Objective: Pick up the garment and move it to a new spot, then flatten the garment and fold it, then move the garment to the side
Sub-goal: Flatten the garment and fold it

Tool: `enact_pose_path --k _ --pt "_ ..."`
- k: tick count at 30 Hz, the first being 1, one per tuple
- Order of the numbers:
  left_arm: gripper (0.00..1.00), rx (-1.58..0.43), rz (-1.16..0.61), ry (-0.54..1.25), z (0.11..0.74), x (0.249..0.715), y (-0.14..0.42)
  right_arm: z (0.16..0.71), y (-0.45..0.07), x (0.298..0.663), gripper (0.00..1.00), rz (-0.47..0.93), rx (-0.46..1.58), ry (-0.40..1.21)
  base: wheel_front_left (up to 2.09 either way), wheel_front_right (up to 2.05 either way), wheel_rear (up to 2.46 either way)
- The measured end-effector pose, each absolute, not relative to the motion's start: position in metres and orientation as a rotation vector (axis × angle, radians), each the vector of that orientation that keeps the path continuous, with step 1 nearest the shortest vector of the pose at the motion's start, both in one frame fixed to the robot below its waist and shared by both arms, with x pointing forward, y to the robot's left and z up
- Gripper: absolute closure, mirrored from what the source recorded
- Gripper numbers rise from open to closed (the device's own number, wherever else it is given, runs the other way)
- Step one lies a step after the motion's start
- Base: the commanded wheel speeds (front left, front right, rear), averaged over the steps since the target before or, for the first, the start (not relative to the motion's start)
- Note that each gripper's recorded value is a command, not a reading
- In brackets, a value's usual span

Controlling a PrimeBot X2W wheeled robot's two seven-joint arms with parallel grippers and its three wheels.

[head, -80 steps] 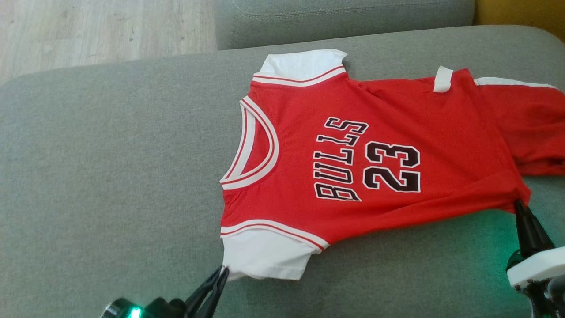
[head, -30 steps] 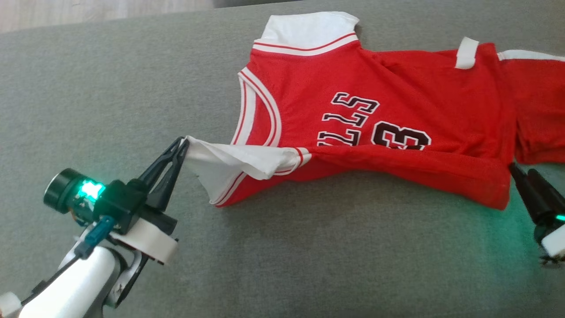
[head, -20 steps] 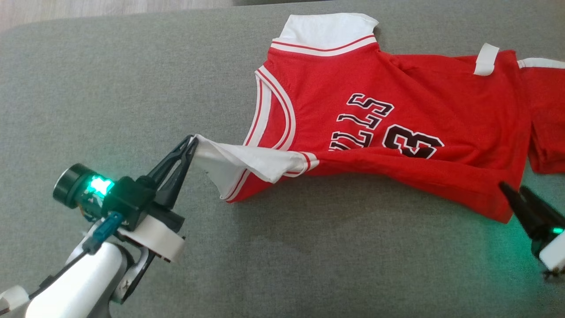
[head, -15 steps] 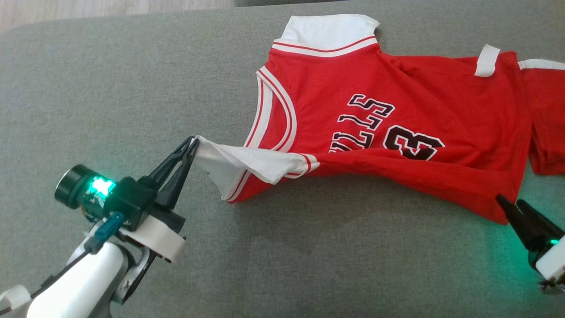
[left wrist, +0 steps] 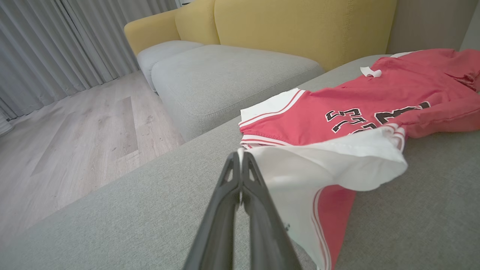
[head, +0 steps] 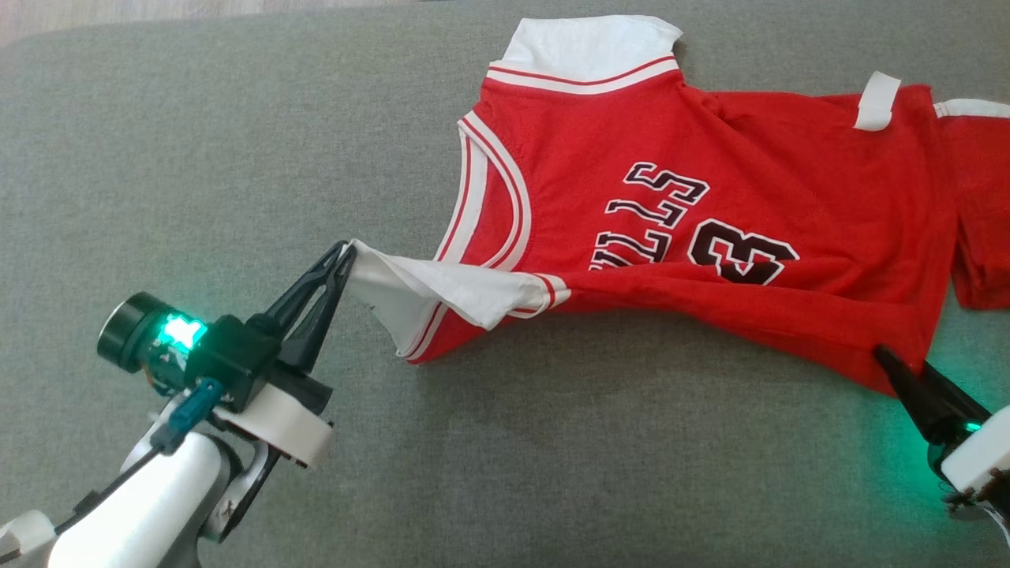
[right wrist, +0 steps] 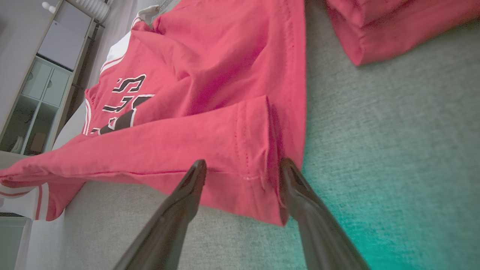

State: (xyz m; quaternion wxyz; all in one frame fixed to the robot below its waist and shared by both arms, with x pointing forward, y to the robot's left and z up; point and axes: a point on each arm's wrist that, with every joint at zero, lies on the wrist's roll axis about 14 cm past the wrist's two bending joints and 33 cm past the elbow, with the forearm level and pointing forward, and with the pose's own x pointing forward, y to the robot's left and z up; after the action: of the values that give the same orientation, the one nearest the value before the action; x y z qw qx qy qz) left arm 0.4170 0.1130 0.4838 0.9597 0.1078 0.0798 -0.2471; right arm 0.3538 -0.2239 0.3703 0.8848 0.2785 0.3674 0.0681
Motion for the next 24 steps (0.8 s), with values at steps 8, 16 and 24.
enact_pose_path --k 8,16,24 --pt "1.00 0.220 -0.500 0.154 0.487 0.416 0.113 0.374 -0.217 0.356 0.02 0.157 0.606 0.747 0.00 0.00 0.00" --pt "1.00 0.224 -0.493 0.143 0.491 0.416 0.114 0.376 -0.219 0.345 0.58 0.153 0.618 0.746 0.00 0.00 0.00" --pt "1.00 0.216 -0.494 0.140 0.493 0.416 0.113 0.378 -0.214 0.342 1.00 0.169 0.624 0.741 0.00 0.00 0.00"
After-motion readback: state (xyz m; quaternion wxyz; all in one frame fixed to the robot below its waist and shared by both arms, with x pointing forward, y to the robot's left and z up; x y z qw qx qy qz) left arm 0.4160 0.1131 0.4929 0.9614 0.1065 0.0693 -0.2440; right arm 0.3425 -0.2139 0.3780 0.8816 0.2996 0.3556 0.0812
